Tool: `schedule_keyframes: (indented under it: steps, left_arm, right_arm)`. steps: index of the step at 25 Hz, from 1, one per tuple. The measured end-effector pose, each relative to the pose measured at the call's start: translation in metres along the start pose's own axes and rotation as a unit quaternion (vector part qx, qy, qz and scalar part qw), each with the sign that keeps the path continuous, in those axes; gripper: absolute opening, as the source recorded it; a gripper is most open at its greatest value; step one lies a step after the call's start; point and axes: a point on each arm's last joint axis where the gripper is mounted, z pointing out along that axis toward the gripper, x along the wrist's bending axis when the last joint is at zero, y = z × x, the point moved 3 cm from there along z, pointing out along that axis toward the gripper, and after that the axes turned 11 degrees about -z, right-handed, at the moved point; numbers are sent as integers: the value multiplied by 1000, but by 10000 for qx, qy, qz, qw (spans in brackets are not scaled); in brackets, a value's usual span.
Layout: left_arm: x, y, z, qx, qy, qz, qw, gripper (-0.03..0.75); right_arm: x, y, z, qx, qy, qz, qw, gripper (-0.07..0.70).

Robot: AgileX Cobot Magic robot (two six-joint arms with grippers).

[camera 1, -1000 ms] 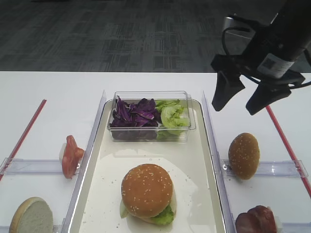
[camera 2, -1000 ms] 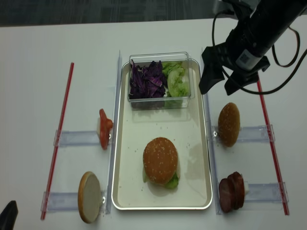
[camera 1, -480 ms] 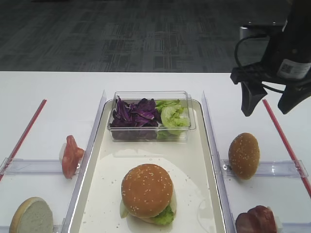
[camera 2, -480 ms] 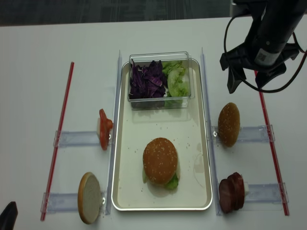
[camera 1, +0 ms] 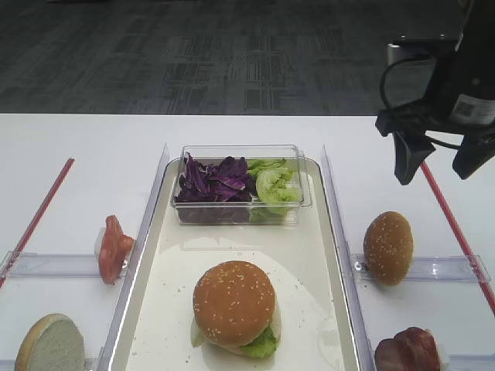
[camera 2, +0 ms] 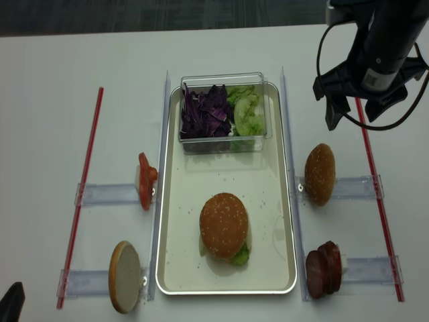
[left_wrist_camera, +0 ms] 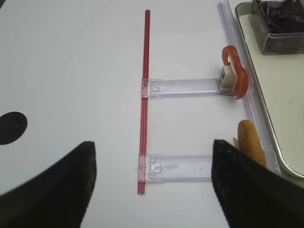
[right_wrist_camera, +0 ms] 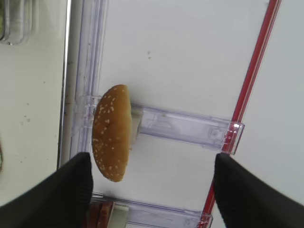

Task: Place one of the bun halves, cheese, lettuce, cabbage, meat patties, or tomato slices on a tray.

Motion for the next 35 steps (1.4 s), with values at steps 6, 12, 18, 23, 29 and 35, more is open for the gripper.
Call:
schedule_keyframes:
  steps: [6,12,18,23,29,35]
  left_arm:
    - [0,0,0,0,0,0,10000,472]
    - [0,0,0,0,0,0,10000,472]
    - [0,0,0,0,0,0,10000,472]
    - [0,0,0,0,0,0,10000,472]
    - [0,0,0,0,0,0,10000,472]
    - [0,0,0,0,0,0,10000,472]
  right_arm:
    - [-31,-6,-3,-38,-60,377,9993,549]
    - [-61,-14,-7,-58,-160,741,9971,525]
    - [-66,-16,-7,-67,-157,807,9966,522]
    - [-59,-20,-15,-203,-53,839,9963,522]
    - [-49,-42,-18,-160,-11,803,9966,521]
    - [-37,-72,-19,-103,47,814,9966,519]
